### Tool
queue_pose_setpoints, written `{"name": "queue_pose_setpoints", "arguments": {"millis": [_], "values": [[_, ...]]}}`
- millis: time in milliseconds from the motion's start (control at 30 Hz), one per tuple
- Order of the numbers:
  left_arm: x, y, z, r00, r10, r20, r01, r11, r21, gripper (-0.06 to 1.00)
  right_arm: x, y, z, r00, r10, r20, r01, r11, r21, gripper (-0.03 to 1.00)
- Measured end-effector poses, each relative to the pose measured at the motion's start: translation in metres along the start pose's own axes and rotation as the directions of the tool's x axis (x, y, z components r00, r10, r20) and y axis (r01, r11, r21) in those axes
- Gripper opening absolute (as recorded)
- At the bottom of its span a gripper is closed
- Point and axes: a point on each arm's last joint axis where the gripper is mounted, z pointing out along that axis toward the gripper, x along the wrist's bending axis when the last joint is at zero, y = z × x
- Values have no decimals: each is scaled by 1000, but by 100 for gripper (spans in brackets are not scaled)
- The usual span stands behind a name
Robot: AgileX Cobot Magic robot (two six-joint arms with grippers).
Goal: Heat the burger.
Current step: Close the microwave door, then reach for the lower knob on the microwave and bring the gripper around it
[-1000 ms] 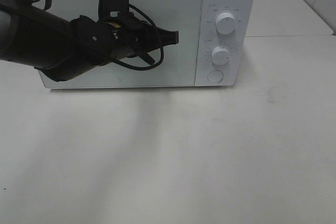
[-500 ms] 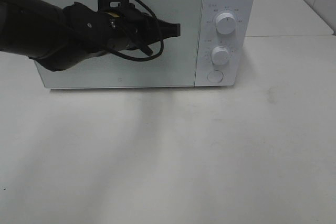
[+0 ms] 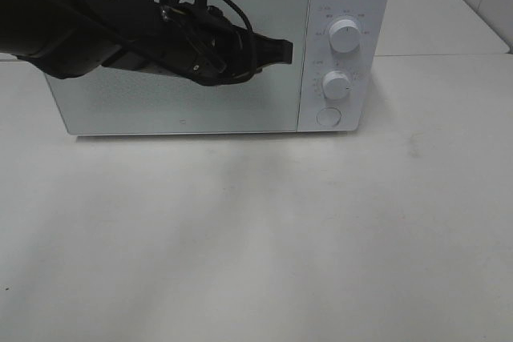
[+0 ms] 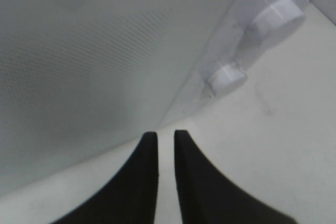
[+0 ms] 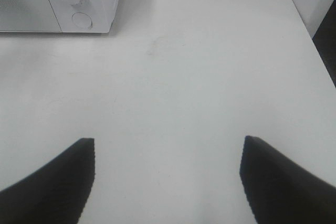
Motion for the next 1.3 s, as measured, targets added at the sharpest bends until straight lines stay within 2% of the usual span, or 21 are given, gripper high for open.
{"name": "queue_pose_setpoints", "arguments": {"millis": [67, 100, 133, 167, 200, 233, 267, 300, 333, 467, 500, 533, 600, 633, 700, 767, 833, 867, 1000, 1167, 1300], "values": [[-5, -6, -2, 999, -2, 51, -2, 997, 82, 32, 0, 0, 0, 1000, 0, 0, 0, 1000, 0, 75], [-5, -6, -2, 999, -2, 51, -2, 997, 82, 32, 0, 0, 0, 1000, 0, 0, 0, 1000, 0, 75], [-8, -11, -3, 997, -9, 82, -2, 991, 135, 54, 0, 0, 0, 1000, 0, 0, 0, 1000, 0, 75], [-9, -13, -4, 995, -13, 94, -2, 987, 158, 64, 0, 0, 0, 1000, 0, 0, 0, 1000, 0, 75], [-9, -13, -4, 995, -13, 94, -2, 987, 158, 64, 0, 0, 0, 1000, 0, 0, 0, 1000, 0, 75], [-12, -19, -5, 991, -21, 129, -8, 975, 220, 85, 0, 0, 0, 1000, 0, 0, 0, 1000, 0, 75], [-14, -21, -6, 989, -23, 146, -15, 968, 250, 91, 0, 0, 0, 1000, 0, 0, 0, 1000, 0, 75], [-14, -21, -6, 989, -23, 146, -15, 968, 250, 91, 0, 0, 0, 1000, 0, 0, 0, 1000, 0, 75], [-16, -26, -9, 984, -19, 177, -36, 952, 303, 96, 0, 0, 0, 1000, 0, 0, 0, 1000, 0, 75], [-21, -32, -20, 969, 26, 244, -124, 910, 396, 99, 0, 0, 0, 1000, 0, 0, 0, 1000, 0, 75], [-21, -32, -20, 969, 26, 244, -124, 910, 396, 99, 0, 0, 0, 1000, 0, 0, 0, 1000, 0, 75], [-22, -33, -28, 959, 70, 276, -189, 882, 431, 99, 0, 0, 0, 1000, 0, 0, 0, 1000, 0, 75], [-22, -32, -34, 952, 89, 292, -218, 867, 447, 99, 0, 0, 0, 1000, 0, 0, 0, 1000, 0, 75], [-22, -31, -44, 946, 101, 309, -246, 844, 477, 99, 0, 0, 0, 1000, 0, 0, 0, 1000, 0, 75], [-20, -30, -48, 947, 91, 309, -241, 836, 493, 99, 0, 0, 0, 1000, 0, 0, 0, 1000, 0, 75], [-4, -24, -67, 958, 50, 282, -208, 800, 562, 99, 0, 0, 0, 1000, 0, 0, 0, 1000, 0, 75], [1, -22, -71, 962, 42, 271, -196, 795, 574, 99, 0, 0, 0, 1000, 0, 0, 0, 1000, 0, 75], [15, -18, -80, 971, 21, 236, -163, 783, 600, 99, 0, 0, 0, 1000, 0, 0, 0, 1000, 0, 75], [35, -11, -91, 982, -14, 187, -105, 785, 611, 99, 0, 0, 0, 1000, 0, 0, 0, 1000, 0, 75], [69, 5, -125, 993, -67, 98, -3, 810, 586, 99, 0, 0, 0, 1000, 0, 0, 0, 1000, 0, 75], [84, 10, -142, 996, -81, 42, 42, 815, 578, 99, 0, 0, 0, 1000, 0, 0, 0, 1000, 0, 75]]}}
